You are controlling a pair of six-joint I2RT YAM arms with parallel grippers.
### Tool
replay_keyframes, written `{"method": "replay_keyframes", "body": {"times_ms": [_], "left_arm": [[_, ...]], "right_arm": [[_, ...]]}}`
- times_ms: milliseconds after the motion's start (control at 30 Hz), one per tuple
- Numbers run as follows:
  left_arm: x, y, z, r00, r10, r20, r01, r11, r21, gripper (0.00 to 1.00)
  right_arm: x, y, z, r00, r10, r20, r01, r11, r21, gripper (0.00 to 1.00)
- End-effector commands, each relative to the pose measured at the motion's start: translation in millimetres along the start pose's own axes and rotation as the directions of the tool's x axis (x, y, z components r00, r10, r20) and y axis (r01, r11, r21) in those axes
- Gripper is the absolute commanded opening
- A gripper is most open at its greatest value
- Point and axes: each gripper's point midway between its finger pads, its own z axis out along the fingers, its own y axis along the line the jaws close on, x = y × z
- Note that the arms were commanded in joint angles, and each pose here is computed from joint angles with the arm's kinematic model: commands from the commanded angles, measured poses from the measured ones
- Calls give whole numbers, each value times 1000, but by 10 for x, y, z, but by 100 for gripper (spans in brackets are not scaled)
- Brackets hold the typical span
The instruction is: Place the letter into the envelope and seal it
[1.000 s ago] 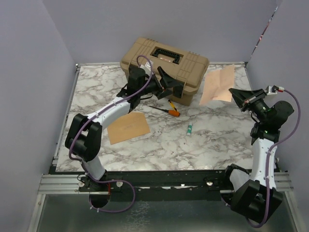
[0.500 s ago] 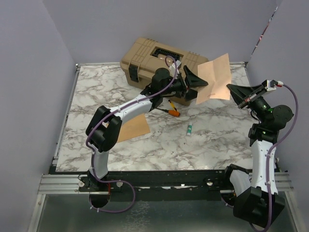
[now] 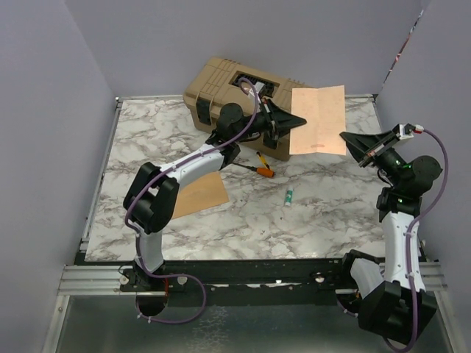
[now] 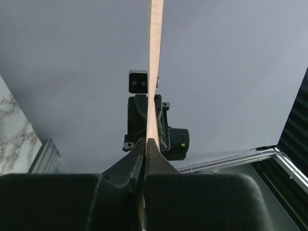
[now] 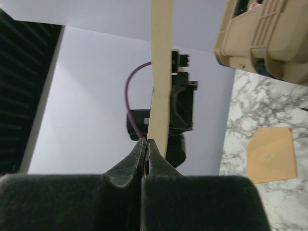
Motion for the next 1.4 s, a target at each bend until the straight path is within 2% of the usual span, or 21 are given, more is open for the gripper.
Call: {"method": "replay_keyframes", "body": {"times_ms": [0,33,133,167,233,333,467,567,667,700,900,1133,1367], "left_arm": [[-30,-402,-129,995,102,11,-103,990,97,0],[-23,-434,-127,992,126,5,-126,987,105,0],[-1,-502,-125,984,179,-19,-175,977,122,0],[10,-513,-127,981,190,-29,-185,975,127,0],[37,-527,-136,977,209,-47,-201,971,132,0],[93,-564,-154,969,235,-74,-223,964,143,0],[164,-675,-182,954,283,-97,-264,949,171,0],[204,-706,-198,946,303,-115,-280,943,181,0],[250,-705,-234,940,314,-134,-288,940,183,0],[260,-708,-250,939,317,-133,-291,939,182,0],[289,-791,-376,937,326,-127,-301,936,183,0],[345,-881,-464,925,355,-132,-327,925,195,0],[336,-816,-483,925,358,-123,-336,926,174,0]], "right_arm": [[14,-185,28,995,-84,-52,88,993,79,3],[-9,-206,42,991,-116,-60,122,988,100,11],[-66,-165,85,966,-240,-100,252,960,121,64],[-77,-144,97,955,-275,-112,287,951,111,77],[-90,-70,132,930,-342,-132,352,934,64,90],[-92,-60,224,914,-372,-160,379,925,12,97],[-53,-271,415,930,-296,-216,308,951,22,99],[55,-249,553,925,-299,-235,304,953,-18,99],[48,-94,596,925,-324,-198,311,946,-92,98],[47,-42,599,928,-323,-186,306,945,-115,96],[14,122,629,941,-297,-162,268,947,-178,70],[-37,169,704,937,-314,-152,281,937,-207,56],[139,351,802,913,-351,-210,290,917,-273,48]]}}
